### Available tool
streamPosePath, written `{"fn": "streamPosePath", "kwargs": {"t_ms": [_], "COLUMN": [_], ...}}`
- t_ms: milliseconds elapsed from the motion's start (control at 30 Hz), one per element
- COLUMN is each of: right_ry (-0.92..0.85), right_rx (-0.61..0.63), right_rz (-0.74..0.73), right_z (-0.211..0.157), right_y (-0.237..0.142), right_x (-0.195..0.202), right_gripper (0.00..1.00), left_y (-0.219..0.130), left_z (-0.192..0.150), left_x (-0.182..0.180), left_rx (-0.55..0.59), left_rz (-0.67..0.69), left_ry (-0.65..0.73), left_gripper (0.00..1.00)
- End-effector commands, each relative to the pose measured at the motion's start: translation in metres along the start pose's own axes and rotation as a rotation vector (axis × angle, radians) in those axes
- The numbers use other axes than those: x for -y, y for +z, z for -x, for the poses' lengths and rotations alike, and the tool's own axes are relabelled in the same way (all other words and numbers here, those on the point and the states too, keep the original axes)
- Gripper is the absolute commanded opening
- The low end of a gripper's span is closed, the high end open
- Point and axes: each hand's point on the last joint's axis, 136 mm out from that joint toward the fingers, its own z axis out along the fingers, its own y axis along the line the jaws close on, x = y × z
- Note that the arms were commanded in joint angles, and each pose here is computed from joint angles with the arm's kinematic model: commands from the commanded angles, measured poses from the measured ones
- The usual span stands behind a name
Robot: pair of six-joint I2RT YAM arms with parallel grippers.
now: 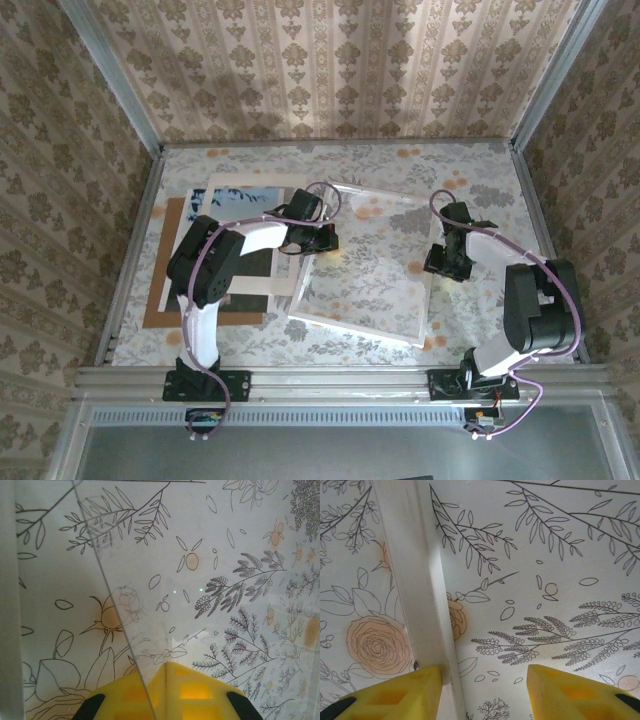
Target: Put the photo into the frame
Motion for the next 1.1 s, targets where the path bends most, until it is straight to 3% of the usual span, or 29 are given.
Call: {"fn": "streamPosePath", "kwargs": {"t_ms": [0, 600, 1067], "right_ry": [-0.01, -0.042, -0.065], "right_rx": [-0.073, -0.066, -0.069], "right_rz": [0.002, -0.075, -0.084], "right_z": [-0.009, 0.028, 0.03], "right_y": [0.004, 0.022, 0.027], "right_x": [0.001, 0.004, 0.005], "right_gripper": [0.51, 0.42, 0.4], "left_y": [0.002, 0.0, 0.002], "left_z": [-0.006, -0.003, -0.003], "left_x": [-0.004, -0.001, -0.011], "left_rx": [-0.02, -0.015, -0.024], "left_rz": [-0.001, -0.01, 0.015], "left_ry": [-0.012, -0.014, -0.008], "left_gripper": [0.0, 0.0, 0.0]}}
